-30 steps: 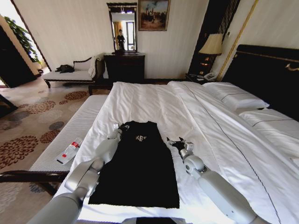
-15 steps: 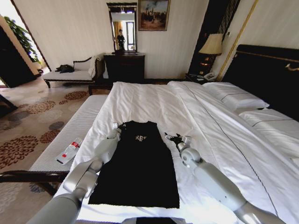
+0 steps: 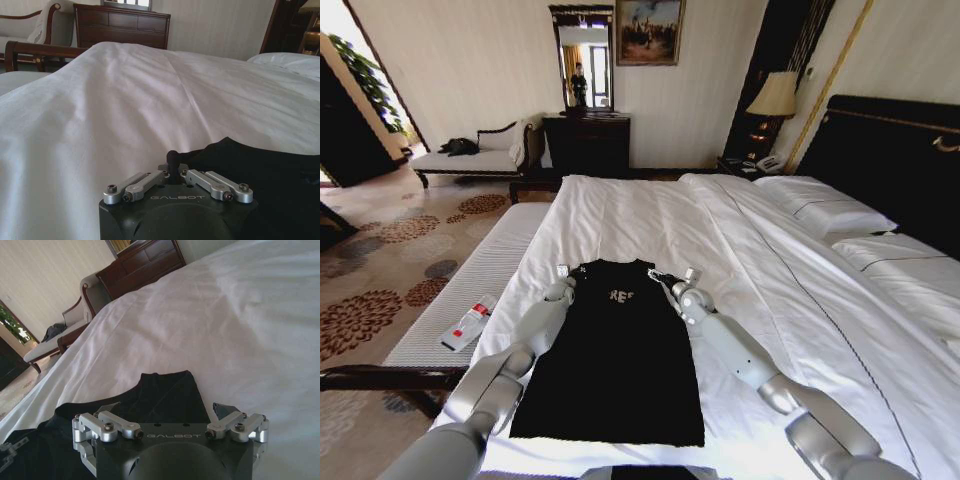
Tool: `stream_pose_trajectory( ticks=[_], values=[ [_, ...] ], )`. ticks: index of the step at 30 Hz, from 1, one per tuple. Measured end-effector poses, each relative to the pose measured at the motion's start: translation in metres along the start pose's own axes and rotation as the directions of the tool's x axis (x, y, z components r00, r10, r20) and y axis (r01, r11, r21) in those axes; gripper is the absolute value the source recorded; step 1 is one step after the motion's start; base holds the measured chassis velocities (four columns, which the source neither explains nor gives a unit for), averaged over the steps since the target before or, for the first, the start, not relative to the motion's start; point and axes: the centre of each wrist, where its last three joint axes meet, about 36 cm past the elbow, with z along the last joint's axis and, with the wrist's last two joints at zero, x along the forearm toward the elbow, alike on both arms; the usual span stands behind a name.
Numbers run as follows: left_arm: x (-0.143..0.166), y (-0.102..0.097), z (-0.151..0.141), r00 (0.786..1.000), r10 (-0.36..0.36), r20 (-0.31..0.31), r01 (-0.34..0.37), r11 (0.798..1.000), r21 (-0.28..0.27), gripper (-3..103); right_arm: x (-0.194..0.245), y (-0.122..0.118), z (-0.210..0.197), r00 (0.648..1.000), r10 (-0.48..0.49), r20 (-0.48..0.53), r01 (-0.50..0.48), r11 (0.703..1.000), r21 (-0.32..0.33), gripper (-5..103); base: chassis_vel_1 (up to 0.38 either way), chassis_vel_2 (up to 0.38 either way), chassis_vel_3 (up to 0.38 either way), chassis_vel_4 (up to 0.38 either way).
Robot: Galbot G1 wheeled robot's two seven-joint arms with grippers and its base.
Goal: Fold the clothes on the bed.
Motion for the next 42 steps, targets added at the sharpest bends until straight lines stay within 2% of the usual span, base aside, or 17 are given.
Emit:
stream_pose_trajectory(
  ticks=[7, 13, 24, 30, 34, 36, 40, 42],
  values=[
    [0.002, -0.002, 0.004, 1.000, 0.005, -0.003, -0.005, 1.000, -0.002, 2, -0.025, 0.000, 0.002, 1.000, 0.018, 0.000, -0.018, 1.000, -0.017, 100, 0.000, 0.000, 0.000, 0.000],
    [0.002, -0.010, 0.005, 1.000, 0.025, -0.002, -0.025, 1.000, -0.009, 2, -0.051, -0.010, -0.016, 0.997, 0.067, 0.033, -0.067, 0.998, -0.006, 100, 0.000, 0.000, 0.000, 0.000],
    [0.000, -0.021, 0.000, 0.999, 0.043, 0.007, -0.042, 0.999, -0.010, 2, -0.062, -0.026, -0.023, 0.991, 0.130, 0.029, -0.130, 0.992, -0.002, 100, 0.000, 0.000, 0.000, 0.000],
    [0.000, -0.021, -0.001, 0.999, 0.043, 0.007, -0.043, 0.999, -0.010, 2, -0.064, -0.025, -0.020, 0.991, 0.133, 0.021, -0.133, 0.991, -0.008, 99, 0.000, 0.000, 0.000, 0.000],
    [-0.001, -0.021, -0.001, 0.999, 0.043, 0.007, -0.043, 0.999, -0.008, 2, -0.067, -0.021, -0.019, 0.991, 0.136, 0.007, -0.136, 0.991, -0.009, 82, 0.000, 0.000, 0.000, 0.000],
    [-0.001, -0.022, -0.001, 0.999, 0.043, 0.007, -0.043, 0.999, -0.008, 2, -0.067, -0.021, -0.018, 0.991, 0.136, 0.004, -0.136, 0.991, -0.007, 82, 0.000, 0.000, 0.000, 0.000],
    [-0.002, -0.022, -0.002, 0.999, 0.045, 0.007, -0.045, 0.999, -0.006, 2, -0.069, -0.021, -0.015, 0.990, 0.143, -0.014, -0.143, 0.990, 0.005, 60, 0.000, 0.000, 0.000, 0.000],
    [-0.002, -0.023, -0.002, 0.999, 0.047, 0.006, -0.047, 0.999, -0.006, 2, -0.069, -0.023, -0.014, 0.989, 0.148, -0.019, -0.148, 0.989, 0.012, 60, 0.000, 0.000, 0.000, 0.000]
  ],
)
